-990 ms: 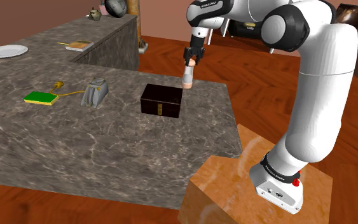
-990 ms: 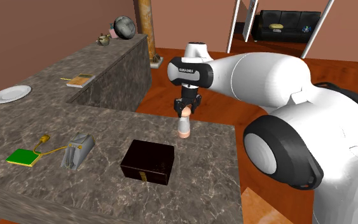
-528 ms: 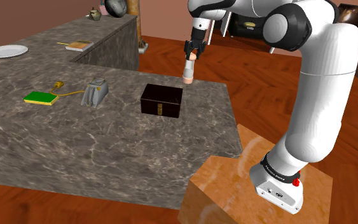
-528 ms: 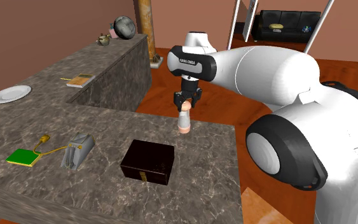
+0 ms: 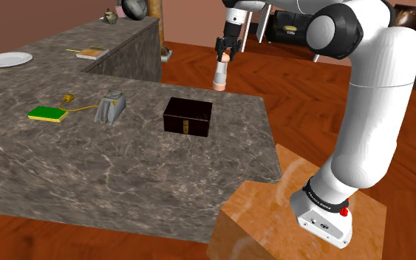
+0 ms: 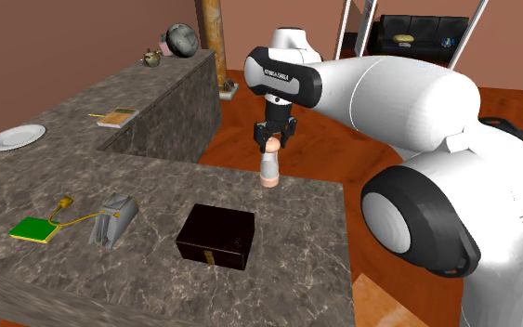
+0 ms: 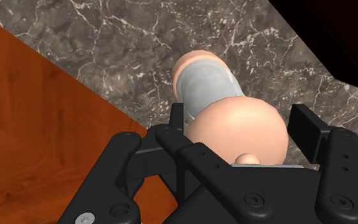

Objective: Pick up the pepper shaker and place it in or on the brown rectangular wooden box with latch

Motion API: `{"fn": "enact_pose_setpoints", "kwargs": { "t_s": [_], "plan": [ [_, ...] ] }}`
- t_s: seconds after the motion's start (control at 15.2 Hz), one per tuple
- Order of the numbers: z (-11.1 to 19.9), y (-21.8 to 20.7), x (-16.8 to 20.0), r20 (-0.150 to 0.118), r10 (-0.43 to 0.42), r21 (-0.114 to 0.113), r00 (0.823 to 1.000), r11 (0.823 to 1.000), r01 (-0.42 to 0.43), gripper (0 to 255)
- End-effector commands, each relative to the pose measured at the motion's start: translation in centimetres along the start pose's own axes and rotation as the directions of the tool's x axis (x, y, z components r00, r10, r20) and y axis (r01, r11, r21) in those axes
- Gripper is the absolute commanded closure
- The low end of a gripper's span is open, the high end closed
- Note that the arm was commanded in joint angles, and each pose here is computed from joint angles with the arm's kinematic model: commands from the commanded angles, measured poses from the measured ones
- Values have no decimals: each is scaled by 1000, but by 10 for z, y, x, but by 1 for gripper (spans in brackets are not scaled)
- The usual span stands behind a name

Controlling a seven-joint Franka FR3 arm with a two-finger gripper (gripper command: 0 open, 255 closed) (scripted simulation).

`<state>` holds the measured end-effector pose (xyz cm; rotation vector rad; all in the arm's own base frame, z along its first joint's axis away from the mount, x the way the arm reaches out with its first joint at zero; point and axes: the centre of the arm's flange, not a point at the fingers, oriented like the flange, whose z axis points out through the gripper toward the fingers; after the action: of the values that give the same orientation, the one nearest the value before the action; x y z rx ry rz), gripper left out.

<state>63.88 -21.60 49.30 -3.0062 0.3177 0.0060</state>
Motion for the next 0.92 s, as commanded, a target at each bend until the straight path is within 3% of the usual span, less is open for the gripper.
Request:
{"fn": "enact_pose_setpoints", "kwargs": {
  "t_s": [0.0, 0.86],
  "plan": [
    [-11, -2, -1, 0, 0, 0, 1000, 1000, 0, 255],
    [-73, -21, -6, 0, 0, 0, 1000, 1000, 0, 255]
  ]
}}
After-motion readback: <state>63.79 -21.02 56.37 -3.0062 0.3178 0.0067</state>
